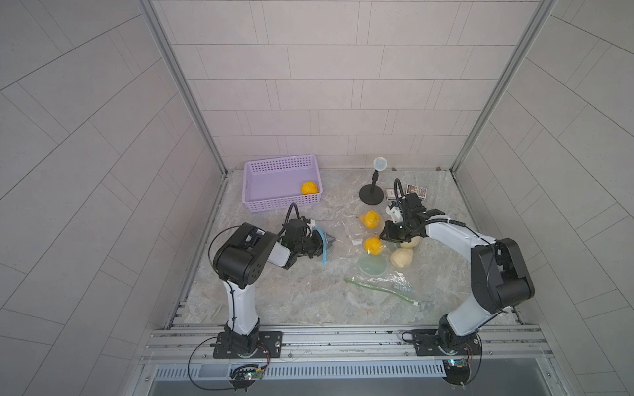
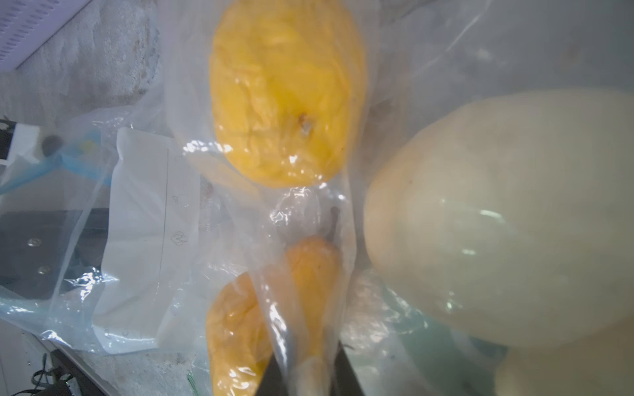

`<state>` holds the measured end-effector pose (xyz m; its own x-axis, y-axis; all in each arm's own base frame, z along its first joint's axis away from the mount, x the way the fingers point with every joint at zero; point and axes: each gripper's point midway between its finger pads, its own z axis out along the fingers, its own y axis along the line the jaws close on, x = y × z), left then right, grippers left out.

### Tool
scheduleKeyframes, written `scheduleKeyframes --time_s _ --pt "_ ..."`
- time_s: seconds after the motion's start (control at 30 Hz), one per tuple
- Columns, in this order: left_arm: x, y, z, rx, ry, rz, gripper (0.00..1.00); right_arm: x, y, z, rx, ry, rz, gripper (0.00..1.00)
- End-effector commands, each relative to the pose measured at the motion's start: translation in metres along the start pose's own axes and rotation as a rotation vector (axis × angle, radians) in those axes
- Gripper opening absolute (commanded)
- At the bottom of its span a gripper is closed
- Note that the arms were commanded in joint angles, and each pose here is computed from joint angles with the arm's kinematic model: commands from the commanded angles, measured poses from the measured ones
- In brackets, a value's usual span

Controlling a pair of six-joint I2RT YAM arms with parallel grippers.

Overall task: Open the zip-top bag and take out the pear
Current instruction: Adjust the zipper food storage bag at the center of the board.

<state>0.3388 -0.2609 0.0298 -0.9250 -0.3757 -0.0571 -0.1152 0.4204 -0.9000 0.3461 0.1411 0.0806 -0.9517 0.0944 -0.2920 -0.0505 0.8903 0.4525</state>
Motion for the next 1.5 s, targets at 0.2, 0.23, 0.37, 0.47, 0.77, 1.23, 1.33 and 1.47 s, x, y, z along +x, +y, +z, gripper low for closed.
scheduleKeyframes --time_s 0.2,0.23,0.37,0.47,0.77,1.23,1.33,1.47 --pt "0.008 0.017 -0.009 -0.102 -0.005 0.065 0.47 -0.007 0.085 -0.067 -0.059 -0.079 -0.193 0.00" --pt "0.008 0.017 -0.009 -0.105 -0.006 0.069 0.47 -0.004 0.088 -0.070 -0.059 -0.079 -0.195 0.00" --pt "0.008 0.017 -0.011 -0.105 -0.012 0.077 0.47 0.003 0.100 -0.082 -0.104 -0.114 -0.219 0.00" --pt "0.006 0.016 -0.014 -0.095 -0.024 0.086 0.47 0.001 0.090 -0.089 -0.091 -0.142 -0.192 0.00" --pt "0.001 0.001 -0.008 -0.029 -0.031 0.098 0.47 0.010 0.098 -0.093 -0.324 -0.066 -0.123 0.00" --pt "0.012 0.037 -0.002 -0.151 0.001 0.093 0.45 0.032 0.132 -0.119 -0.305 -0.163 -0.351 0.01" --pt "0.010 0.033 -0.002 -0.115 -0.022 0.093 0.45 0.029 0.115 -0.118 -0.282 -0.168 -0.285 0.01" --pt "0.010 0.032 -0.002 -0.128 -0.012 0.098 0.44 0.022 0.106 -0.134 -0.350 -0.210 -0.220 0.00"
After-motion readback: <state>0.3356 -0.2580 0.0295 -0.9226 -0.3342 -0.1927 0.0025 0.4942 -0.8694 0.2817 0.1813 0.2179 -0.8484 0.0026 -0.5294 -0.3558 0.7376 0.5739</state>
